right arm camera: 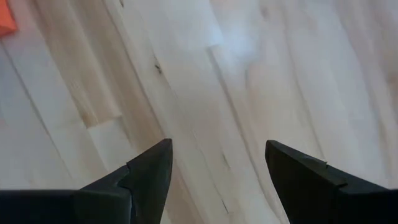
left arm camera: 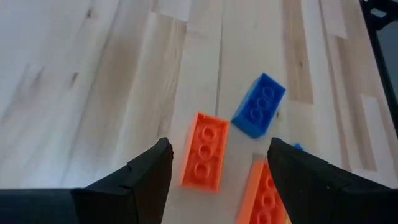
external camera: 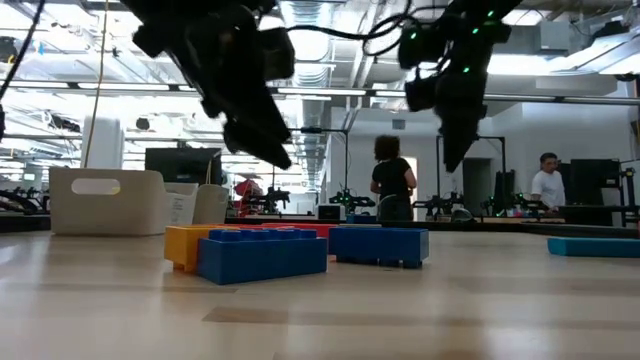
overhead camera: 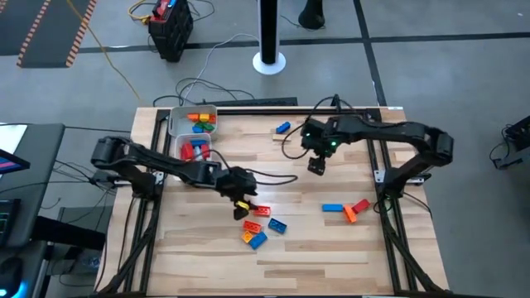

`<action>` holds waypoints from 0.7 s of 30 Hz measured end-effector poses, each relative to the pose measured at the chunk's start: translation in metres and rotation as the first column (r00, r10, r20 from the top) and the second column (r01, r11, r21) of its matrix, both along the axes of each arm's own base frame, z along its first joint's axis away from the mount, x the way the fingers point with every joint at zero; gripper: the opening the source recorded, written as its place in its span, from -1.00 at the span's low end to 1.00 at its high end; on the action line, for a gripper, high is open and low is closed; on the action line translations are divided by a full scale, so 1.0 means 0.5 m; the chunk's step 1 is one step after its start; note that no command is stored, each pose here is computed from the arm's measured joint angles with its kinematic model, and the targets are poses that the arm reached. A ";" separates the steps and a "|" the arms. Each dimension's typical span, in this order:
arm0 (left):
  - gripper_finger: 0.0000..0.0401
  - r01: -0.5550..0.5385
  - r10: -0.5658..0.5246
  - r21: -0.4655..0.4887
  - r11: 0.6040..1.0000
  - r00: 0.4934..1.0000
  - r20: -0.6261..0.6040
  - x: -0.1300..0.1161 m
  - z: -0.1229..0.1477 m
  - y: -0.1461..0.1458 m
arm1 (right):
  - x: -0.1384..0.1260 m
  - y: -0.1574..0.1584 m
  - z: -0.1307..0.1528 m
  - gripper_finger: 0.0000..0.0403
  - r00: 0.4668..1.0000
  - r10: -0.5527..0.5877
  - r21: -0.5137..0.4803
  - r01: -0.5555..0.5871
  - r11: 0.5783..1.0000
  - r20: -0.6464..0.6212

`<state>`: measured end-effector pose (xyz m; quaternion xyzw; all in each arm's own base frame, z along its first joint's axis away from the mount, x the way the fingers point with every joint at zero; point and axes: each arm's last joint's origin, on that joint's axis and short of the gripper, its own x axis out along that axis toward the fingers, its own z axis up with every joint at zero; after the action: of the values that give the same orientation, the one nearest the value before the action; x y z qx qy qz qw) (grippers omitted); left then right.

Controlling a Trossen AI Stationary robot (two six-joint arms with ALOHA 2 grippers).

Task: Sort blocks by size
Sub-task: Put the large orange game piece into the white bin

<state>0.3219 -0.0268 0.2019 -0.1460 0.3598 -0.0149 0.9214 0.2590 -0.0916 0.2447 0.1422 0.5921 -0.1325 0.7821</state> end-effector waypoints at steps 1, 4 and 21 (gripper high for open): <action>0.24 -0.002 0.002 -0.006 1.000 1.000 0.005 0.009 -0.007 -0.003 | -0.008 0.003 0.010 0.41 1.000 -0.009 -0.006 0.009 1.000 0.007; 0.24 0.003 -0.003 -0.006 1.000 1.000 -0.005 0.028 -0.022 -0.009 | -0.030 0.015 0.042 0.41 0.998 -0.037 -0.012 0.038 0.999 0.054; 0.24 0.131 -0.127 0.144 0.981 0.991 -0.039 0.064 -0.091 -0.032 | -0.099 0.122 0.144 0.41 0.960 -0.085 -0.097 0.114 0.989 0.268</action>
<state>0.3537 -0.0430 0.1566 -0.0548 0.3825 -0.0459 0.9212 0.2098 -0.0306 0.3169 0.1445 0.4668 -0.1844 0.8527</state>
